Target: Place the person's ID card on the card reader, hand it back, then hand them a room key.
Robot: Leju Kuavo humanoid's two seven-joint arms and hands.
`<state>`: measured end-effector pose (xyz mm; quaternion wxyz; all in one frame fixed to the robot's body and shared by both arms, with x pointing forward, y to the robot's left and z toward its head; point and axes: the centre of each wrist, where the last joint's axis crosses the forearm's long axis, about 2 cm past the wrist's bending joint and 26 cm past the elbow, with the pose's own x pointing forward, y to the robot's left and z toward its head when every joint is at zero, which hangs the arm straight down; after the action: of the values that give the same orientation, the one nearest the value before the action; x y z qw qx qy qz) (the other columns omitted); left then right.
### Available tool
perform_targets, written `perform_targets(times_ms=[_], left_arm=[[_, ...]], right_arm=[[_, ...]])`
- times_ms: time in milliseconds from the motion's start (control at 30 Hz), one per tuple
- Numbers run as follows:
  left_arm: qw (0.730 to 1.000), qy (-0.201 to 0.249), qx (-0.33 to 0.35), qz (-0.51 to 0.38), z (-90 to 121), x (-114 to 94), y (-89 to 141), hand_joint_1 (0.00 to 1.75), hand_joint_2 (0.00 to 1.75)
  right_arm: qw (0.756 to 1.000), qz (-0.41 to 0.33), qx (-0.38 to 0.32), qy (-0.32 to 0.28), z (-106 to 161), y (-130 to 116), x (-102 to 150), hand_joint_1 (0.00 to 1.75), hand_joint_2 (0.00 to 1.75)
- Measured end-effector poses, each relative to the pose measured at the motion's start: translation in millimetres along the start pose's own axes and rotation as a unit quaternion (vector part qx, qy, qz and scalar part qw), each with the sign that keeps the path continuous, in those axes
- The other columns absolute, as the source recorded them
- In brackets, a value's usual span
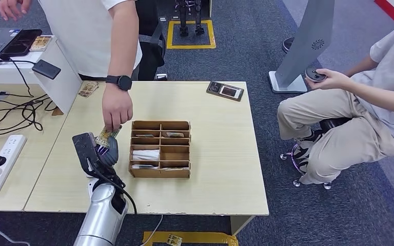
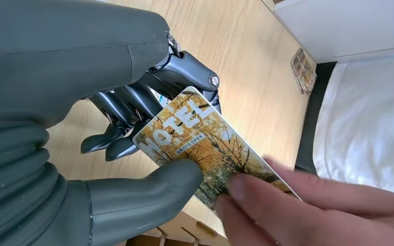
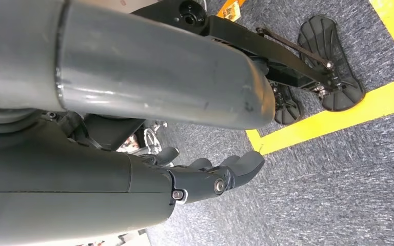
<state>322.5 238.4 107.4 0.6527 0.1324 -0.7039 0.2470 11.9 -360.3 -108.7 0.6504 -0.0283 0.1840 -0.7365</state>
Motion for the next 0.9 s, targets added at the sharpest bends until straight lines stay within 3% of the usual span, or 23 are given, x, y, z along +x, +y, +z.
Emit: perform_targets(times_ms=[300,533,667,900], left_arm=[[0.999,0.034,0.013,0.034,-19.0,6.5,-8.8,1.75,1.75],[0.999,0.025,0.023,0.038,-28.8,11.8,-13.8,1.75,1.75],[0.999,0.011,0.023,0.037,-32.1,17.2,-18.3,0.03,1.75],[0.996,-0.03,0.049,0.062,-34.2,33.1,-23.6,0.0,1.75]], right_arm=[[1.0,0.012,0.011,0.007,0.8,7.4,-6.4,0.0,0.0],[1.0,0.014,0.012,0.009,0.6,9.7,-10.1,0.0,0.0],[1.0,0.015,0.013,0.009,0.4,10.8,-12.4,0.0,0.0],[1.0,0.016,0.012,0.011,-0.4,11.0,-15.0,0.0,0.0]])
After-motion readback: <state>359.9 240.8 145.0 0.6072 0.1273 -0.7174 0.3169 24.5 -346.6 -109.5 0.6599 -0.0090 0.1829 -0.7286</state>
